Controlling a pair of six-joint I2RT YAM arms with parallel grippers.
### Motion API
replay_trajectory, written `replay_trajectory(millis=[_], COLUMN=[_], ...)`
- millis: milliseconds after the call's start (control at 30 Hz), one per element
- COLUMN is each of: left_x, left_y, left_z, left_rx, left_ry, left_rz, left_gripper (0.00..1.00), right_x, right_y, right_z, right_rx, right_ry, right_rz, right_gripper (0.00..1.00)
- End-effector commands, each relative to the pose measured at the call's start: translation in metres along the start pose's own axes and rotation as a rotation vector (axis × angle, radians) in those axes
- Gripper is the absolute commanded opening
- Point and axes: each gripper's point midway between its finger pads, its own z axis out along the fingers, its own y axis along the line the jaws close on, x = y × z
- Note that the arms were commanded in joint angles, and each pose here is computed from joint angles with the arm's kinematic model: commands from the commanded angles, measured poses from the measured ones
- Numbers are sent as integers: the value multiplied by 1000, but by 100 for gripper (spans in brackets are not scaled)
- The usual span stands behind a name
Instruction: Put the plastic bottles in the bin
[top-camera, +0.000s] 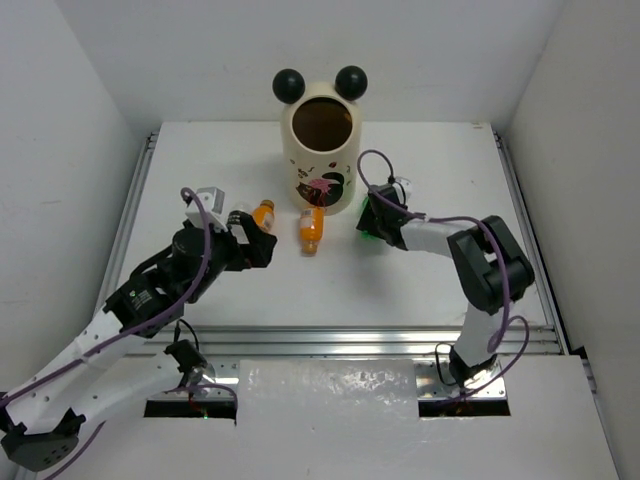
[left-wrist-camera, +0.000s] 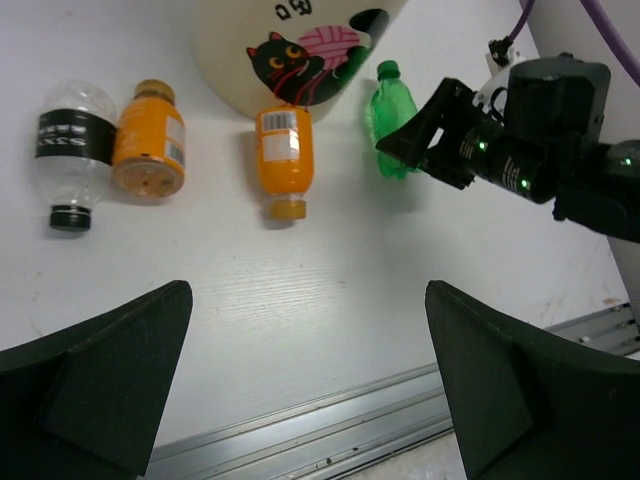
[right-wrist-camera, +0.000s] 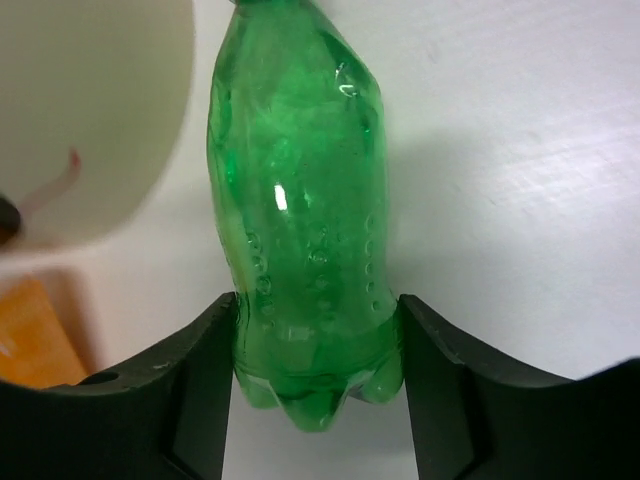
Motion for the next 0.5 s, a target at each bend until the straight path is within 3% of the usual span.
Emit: replay_trajectory(millis=[0, 33, 67, 100, 133, 167, 200, 300, 467], left_x=[0, -4, -2, 0, -6, -5, -4, 7, 14], left_y=[-30, -40, -48, -61, -73, -83, -96, -137, -160], left_z=[11, 13, 16, 15, 17, 17, 14, 21, 21], left_rx=[119, 157, 189, 249, 301, 344, 409, 568, 665], left_ry=[18, 6, 18, 39, 25, 37, 63, 155, 193], left_rz=[-46, -62, -66, -77, -95, -111, -119, -153, -166], left_gripper=[100, 100, 100, 100, 100, 100, 100, 100, 100], right_x=[-29, -8, -36, 2, 7, -9, 27, 36, 29], right_y=[17, 9, 32, 35, 43, 58, 55, 57, 66], right_z=[-39, -49, -80, -96, -115, -154, -170, -236, -288], right_rx=[-148, -187, -329, -463, -555, -678, -778, -997, -1155], right_ry=[-135, -113, -247, -180, -206, -336, -298, -414, -474], right_rz=[-118, -170, -233, -319, -371, -442, -513, -535, -525], right_gripper=[24, 23, 23, 23, 23, 23, 22, 22, 22])
